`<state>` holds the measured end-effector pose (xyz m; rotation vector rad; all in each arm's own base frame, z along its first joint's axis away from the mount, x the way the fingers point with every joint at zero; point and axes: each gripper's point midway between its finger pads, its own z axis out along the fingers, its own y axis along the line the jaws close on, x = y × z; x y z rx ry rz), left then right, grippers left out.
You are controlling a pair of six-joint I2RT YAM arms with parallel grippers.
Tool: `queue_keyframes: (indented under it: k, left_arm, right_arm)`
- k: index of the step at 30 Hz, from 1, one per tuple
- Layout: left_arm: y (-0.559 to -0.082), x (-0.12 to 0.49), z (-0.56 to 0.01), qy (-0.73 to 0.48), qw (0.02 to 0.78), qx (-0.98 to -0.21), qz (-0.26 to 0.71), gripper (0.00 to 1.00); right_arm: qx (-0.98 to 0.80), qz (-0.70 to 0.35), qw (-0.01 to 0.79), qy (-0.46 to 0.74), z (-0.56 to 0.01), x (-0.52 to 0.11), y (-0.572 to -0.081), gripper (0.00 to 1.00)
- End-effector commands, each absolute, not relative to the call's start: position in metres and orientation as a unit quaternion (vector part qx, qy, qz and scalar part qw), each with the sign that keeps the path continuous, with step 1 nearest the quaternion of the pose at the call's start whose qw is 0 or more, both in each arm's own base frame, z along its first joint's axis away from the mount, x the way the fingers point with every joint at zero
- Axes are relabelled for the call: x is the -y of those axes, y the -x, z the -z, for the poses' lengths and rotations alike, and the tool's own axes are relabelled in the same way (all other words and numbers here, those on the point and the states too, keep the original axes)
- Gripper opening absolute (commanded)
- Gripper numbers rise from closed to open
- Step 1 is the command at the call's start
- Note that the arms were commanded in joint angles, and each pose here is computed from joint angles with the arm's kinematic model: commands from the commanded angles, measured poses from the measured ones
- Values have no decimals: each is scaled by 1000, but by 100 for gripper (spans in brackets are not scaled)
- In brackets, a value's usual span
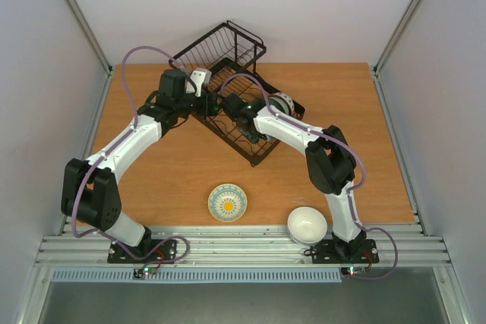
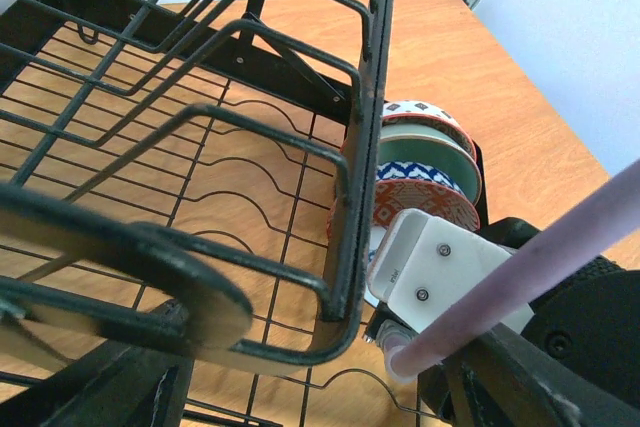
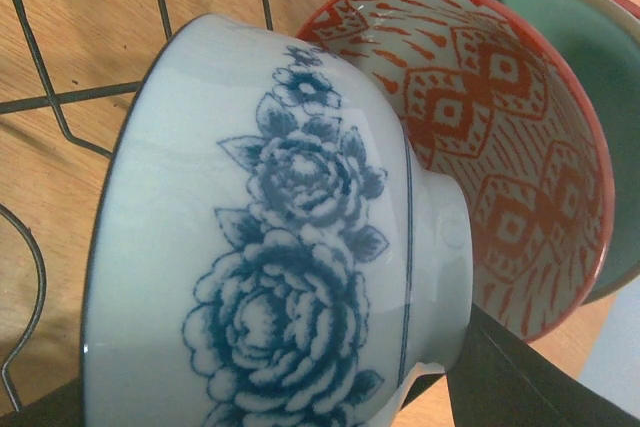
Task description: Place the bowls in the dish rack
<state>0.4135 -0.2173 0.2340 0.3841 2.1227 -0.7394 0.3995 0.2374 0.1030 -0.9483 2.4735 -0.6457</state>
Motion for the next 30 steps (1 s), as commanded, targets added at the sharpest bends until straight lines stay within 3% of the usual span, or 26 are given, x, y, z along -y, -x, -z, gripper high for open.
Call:
queue_keyframes:
  k: [1,14,30]
  left_arm:
    - [-413,221,-257,-161,448,-824,308,69]
    - [-413,224,-257,-165,445,-822,316,69]
    - [-411,225,-258,-168,445,-820,319,69]
  right_arm:
    - [-883,245,197,350,-99,-238,-400,33]
    - [-882,258,230,322,-121,-233,-405,88]
    - [-871,303,273,273,-147,-216,-416,93]
